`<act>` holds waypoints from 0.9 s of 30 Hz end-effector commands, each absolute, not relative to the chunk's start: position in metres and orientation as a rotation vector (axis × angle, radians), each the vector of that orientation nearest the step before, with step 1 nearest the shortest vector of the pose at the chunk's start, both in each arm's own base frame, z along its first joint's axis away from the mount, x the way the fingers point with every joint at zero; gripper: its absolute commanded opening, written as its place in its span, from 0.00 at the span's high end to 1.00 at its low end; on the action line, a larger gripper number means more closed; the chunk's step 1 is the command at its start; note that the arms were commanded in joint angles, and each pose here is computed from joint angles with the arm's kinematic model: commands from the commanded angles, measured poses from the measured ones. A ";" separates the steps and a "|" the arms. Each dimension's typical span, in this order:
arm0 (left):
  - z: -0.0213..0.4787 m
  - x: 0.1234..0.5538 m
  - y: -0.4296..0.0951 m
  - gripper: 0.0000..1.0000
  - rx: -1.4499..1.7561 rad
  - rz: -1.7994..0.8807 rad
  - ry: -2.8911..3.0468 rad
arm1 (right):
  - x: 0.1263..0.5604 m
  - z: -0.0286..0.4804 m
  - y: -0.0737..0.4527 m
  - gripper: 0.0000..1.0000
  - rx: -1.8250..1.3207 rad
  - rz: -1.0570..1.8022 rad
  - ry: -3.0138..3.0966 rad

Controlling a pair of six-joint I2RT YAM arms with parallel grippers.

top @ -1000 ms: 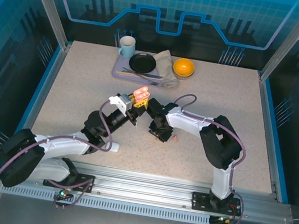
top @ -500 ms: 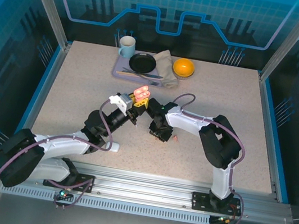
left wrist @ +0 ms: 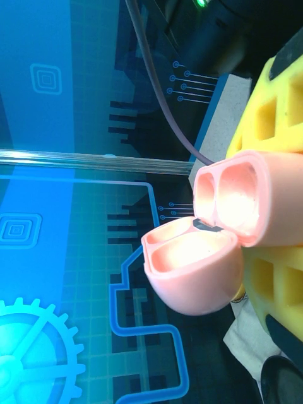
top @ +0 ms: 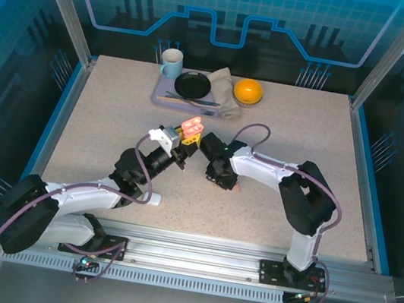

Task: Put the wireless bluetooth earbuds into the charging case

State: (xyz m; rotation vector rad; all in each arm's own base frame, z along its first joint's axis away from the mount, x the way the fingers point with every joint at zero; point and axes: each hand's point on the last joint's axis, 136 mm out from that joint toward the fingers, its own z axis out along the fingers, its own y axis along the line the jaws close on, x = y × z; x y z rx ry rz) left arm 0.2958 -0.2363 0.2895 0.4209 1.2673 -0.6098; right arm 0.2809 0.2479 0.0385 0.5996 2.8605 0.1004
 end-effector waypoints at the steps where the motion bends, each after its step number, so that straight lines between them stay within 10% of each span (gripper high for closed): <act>1: 0.319 0.293 -0.233 1.00 0.394 -0.637 1.201 | 0.296 0.065 0.232 0.73 0.539 0.088 2.749; 27: 0.333 0.293 -0.244 1.00 0.461 -0.649 1.237 | 0.334 0.362 0.212 0.73 0.111 0.640 1.840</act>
